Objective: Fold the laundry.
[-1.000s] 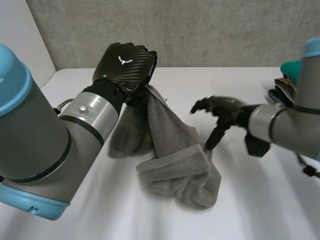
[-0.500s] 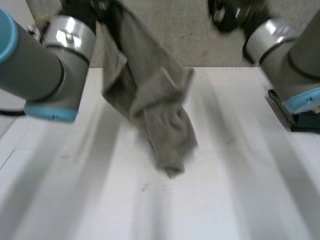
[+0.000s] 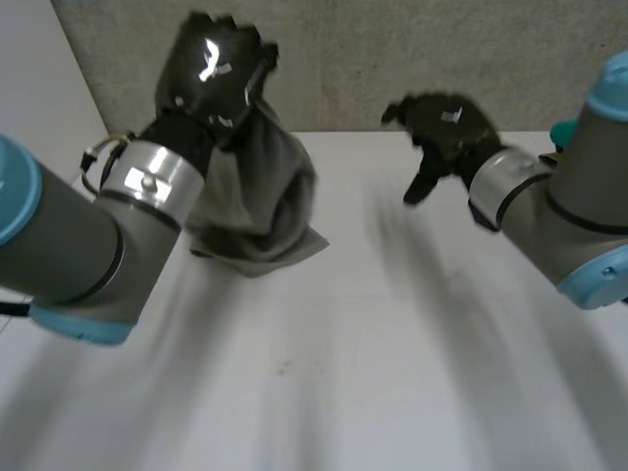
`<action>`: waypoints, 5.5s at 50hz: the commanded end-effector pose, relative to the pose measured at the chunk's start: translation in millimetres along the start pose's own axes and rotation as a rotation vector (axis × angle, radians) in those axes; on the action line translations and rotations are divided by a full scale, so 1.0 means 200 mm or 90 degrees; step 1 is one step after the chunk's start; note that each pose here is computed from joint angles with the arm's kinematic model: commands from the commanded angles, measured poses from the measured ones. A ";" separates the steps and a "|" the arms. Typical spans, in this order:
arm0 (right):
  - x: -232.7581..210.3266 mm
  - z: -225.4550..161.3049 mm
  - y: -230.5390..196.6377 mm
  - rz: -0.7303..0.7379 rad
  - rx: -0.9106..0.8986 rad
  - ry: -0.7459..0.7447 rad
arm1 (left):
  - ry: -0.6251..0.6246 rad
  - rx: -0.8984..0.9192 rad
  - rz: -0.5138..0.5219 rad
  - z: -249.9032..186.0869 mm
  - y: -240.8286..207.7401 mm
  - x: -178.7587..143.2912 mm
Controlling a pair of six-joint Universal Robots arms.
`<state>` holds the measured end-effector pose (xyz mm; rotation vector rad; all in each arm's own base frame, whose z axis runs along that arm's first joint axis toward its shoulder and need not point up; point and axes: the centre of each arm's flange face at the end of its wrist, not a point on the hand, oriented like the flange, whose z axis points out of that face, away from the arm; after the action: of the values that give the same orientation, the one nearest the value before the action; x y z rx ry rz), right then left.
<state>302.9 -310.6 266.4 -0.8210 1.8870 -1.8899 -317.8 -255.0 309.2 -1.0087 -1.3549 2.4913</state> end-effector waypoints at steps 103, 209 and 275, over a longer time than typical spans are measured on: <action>0.30 0.30 -0.19 -0.424 0.193 0.239 | -0.127 -0.025 0.109 0.45 0.33 -0.31; 0.45 -0.19 0.75 0.067 -0.263 0.155 | 0.021 -0.301 -0.024 -0.33 0.61 0.11; 0.52 -0.30 0.59 -0.278 -0.268 0.221 | 0.066 -0.453 -0.099 -0.29 1.00 0.23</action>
<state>166.6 -333.8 169.5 -1.1722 2.5454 -2.0099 -277.2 -305.8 107.8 -1.0509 -2.2610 1.8032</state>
